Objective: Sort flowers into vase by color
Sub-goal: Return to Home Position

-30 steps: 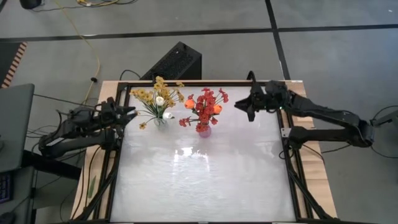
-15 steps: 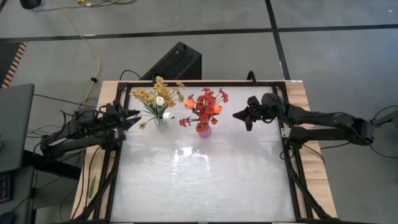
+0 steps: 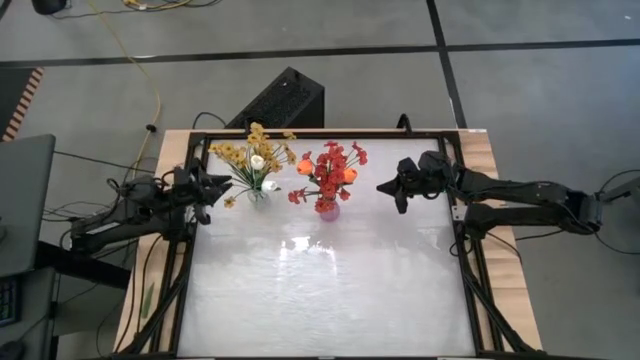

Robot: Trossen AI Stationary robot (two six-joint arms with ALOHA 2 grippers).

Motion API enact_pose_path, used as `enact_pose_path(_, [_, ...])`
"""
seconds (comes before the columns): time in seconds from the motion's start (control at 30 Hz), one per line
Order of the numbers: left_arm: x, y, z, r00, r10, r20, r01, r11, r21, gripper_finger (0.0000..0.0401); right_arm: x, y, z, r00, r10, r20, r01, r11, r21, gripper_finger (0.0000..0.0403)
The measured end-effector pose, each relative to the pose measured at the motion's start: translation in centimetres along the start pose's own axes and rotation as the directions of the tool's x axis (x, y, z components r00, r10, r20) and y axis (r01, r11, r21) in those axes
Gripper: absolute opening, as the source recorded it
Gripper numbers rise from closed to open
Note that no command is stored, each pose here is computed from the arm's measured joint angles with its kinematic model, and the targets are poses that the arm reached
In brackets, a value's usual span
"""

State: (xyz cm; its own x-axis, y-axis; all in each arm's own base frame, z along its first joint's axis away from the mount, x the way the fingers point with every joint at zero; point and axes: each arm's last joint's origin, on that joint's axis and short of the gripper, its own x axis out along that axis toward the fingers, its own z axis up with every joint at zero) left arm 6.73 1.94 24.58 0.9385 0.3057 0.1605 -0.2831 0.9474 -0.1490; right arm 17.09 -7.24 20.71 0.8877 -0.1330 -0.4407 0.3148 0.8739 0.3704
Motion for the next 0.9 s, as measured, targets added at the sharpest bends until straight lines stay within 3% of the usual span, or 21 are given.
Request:
enact_pose_path(0.07, [0.0,-0.1,0.4,0.999,-0.005,0.039,0.004,1.0,0.014,0.0065,0.0,-0.1,-0.4,0.999,-0.011,-0.04,0.009,0.997,-0.07,0.0024])
enact_pose_path(0.17, [0.0,-0.1,0.8,0.995,-0.019,0.102,0.017,1.0,0.021,0.0035,0.0,-0.3,-1.0,0.994,-0.029,-0.101,0.021,0.997,-0.081,0.0017])
enact_pose_path(0.33, [0.7,0.0,-1.3,0.99,-0.053,0.129,0.054,0.999,-0.007,0.0004,-0.1,-0.5,-1.4,0.989,-0.066,-0.136,0.049,0.991,-0.124,0.002])
enact_pose_path(0.5, [0.9,0.1,-2.0,0.97,-0.083,0.227,0.09,0.996,-0.018,0.0001,-0.2,-0.1,-1.0,0.994,-0.047,-0.094,0.027,0.979,-0.203,0.0018])
enact_pose_path(0.7, [0.3,0.1,-2.0,0.871,-0.118,0.478,0.13,0.992,0.009,0.0,-0.1,-0.4,-2.0,0.999,0.0,-0.049,-0.01,0.979,-0.205,0.0019])
enact_pose_path(0.9, [0.3,-0.3,-2.1,0.857,-0.246,0.453,0.264,0.964,0.024,0.0,-0.2,-0.9,-4.1,0.996,0.058,0.072,-0.047,0.987,-0.152,0.0019])
